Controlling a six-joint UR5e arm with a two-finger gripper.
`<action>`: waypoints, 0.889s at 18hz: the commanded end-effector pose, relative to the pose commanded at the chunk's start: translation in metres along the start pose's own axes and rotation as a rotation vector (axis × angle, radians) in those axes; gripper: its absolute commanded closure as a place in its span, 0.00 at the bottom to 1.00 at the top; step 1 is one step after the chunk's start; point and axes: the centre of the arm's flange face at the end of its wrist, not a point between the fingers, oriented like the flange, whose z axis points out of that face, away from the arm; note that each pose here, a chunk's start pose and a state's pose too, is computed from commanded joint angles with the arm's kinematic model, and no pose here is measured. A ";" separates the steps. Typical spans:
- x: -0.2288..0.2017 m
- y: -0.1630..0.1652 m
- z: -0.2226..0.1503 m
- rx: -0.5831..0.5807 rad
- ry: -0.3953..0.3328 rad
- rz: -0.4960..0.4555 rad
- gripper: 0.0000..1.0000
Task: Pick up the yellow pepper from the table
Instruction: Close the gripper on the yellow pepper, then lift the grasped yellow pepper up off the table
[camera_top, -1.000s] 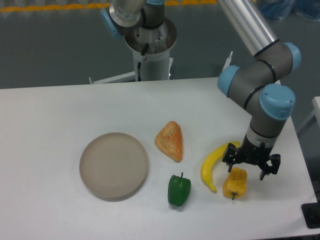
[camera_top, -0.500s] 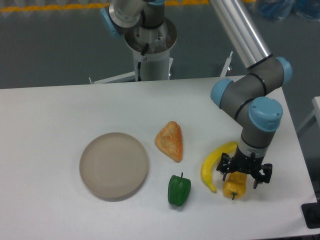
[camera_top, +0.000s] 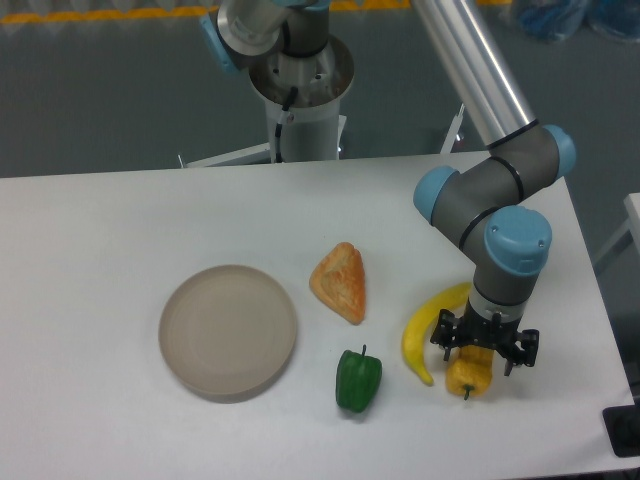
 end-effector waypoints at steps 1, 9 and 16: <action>0.000 -0.001 -0.002 0.002 -0.002 0.005 0.36; -0.005 -0.005 -0.016 0.027 -0.022 0.014 0.63; 0.001 -0.039 -0.099 0.082 -0.135 0.060 0.63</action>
